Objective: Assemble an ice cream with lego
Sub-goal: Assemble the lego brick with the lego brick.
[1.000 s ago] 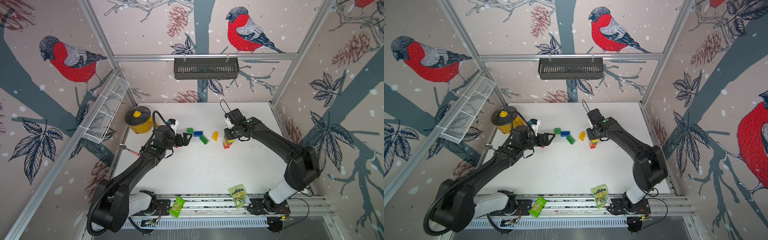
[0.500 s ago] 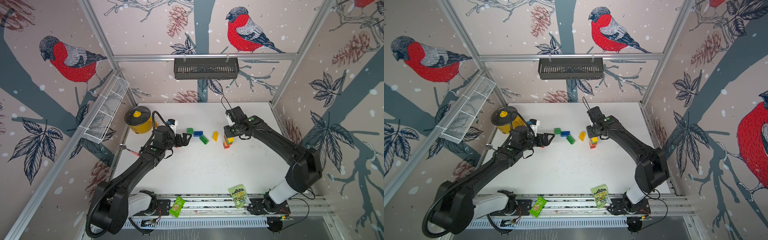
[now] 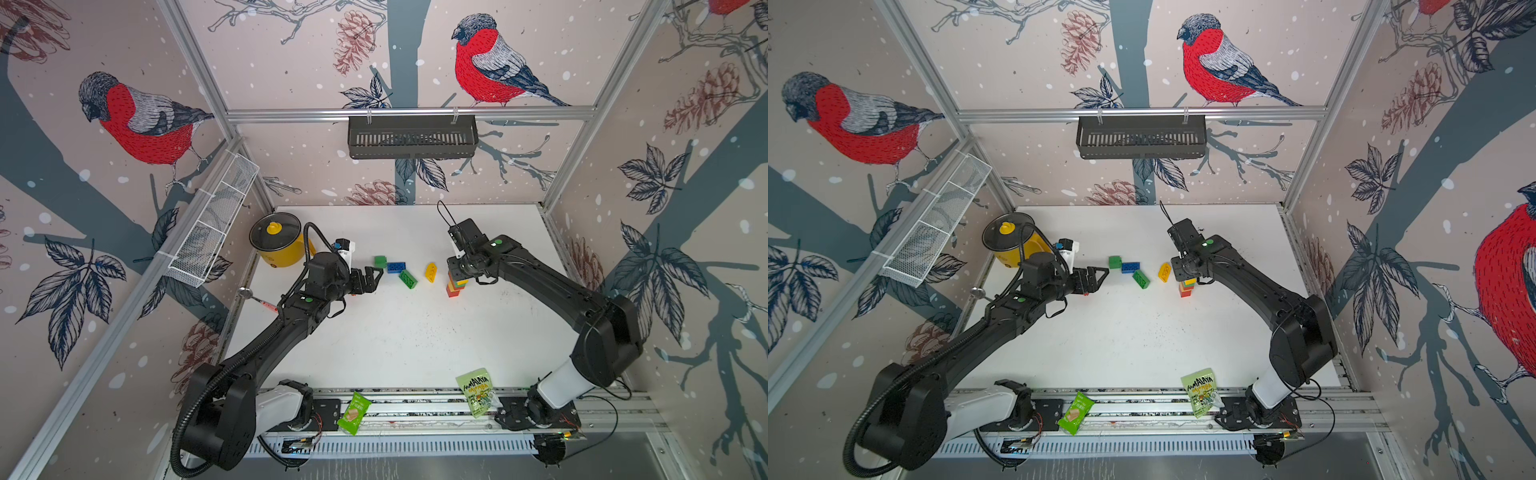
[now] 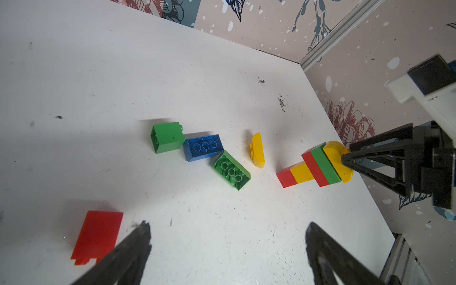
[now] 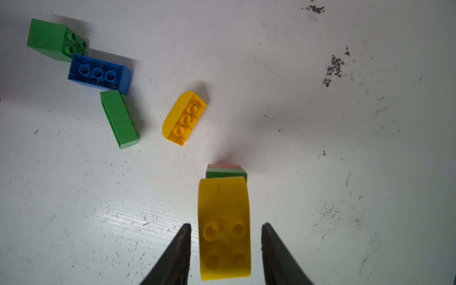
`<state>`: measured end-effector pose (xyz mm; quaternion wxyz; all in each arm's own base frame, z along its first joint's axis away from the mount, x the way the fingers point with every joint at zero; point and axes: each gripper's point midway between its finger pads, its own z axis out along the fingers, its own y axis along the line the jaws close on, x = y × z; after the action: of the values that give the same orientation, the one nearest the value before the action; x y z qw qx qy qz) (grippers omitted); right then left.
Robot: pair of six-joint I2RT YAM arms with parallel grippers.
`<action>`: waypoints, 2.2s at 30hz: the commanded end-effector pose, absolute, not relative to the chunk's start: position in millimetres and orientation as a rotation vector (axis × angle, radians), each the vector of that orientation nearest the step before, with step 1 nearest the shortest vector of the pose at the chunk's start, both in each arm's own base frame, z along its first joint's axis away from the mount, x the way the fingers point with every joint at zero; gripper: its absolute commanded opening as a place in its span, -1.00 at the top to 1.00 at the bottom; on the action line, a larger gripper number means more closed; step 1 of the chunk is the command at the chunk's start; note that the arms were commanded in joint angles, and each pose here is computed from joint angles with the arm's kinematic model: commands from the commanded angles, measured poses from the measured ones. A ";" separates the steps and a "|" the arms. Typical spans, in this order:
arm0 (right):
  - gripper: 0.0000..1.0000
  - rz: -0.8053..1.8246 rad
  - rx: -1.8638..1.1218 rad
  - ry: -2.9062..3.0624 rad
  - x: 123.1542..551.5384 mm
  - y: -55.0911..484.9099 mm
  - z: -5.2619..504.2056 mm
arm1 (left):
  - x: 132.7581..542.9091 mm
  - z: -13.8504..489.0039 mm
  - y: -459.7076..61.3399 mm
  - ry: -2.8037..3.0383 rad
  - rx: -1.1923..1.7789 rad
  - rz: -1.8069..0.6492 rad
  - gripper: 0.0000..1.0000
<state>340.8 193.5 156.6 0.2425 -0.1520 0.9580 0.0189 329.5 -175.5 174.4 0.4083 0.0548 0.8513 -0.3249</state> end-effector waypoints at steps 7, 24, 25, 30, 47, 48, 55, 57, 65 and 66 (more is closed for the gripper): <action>0.15 0.042 -0.411 2.628 343.2 194.3 151.0 | 330.5 175.1 -175.4 2.136 0.157 -0.805 -0.94; 0.53 0.024 -0.436 2.659 345.0 195.5 137.4 | 331.8 176.5 -174.9 2.133 0.156 -0.798 -0.94; 0.55 0.020 -0.437 2.665 344.2 194.4 135.6 | 331.7 176.3 -175.2 2.134 0.156 -0.800 -0.94; 0.59 0.058 -0.448 2.680 339.8 191.3 127.6 | 330.9 173.9 -174.6 2.139 0.155 -0.798 -0.94; 0.78 -0.103 -0.526 2.811 320.8 172.0 94.9 | 330.0 174.6 -173.6 2.138 0.151 -0.794 -0.94; 0.76 -0.087 -0.515 2.795 323.1 174.0 99.7 | 330.1 174.4 -173.8 2.138 0.152 -0.795 -0.94; 0.44 0.017 -0.470 2.700 336.1 188.0 129.1 | 328.1 177.7 -173.4 2.131 0.150 -0.797 -0.94; 0.37 0.021 -0.462 2.688 337.3 188.2 132.6 | 327.8 178.3 -172.2 2.129 0.148 -0.792 -0.94; -0.09 0.103 -0.428 2.571 352.5 199.8 155.5 | 327.0 178.2 -172.9 2.129 0.148 -0.799 -0.94; -0.14 0.119 -0.420 2.542 355.2 202.0 162.0 | 327.0 179.2 -172.5 2.126 0.147 -0.798 -0.94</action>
<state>348.5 193.4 147.4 0.2462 -0.1657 0.9547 0.0210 326.4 -172.8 176.2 0.4113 0.0528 0.8513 -0.3215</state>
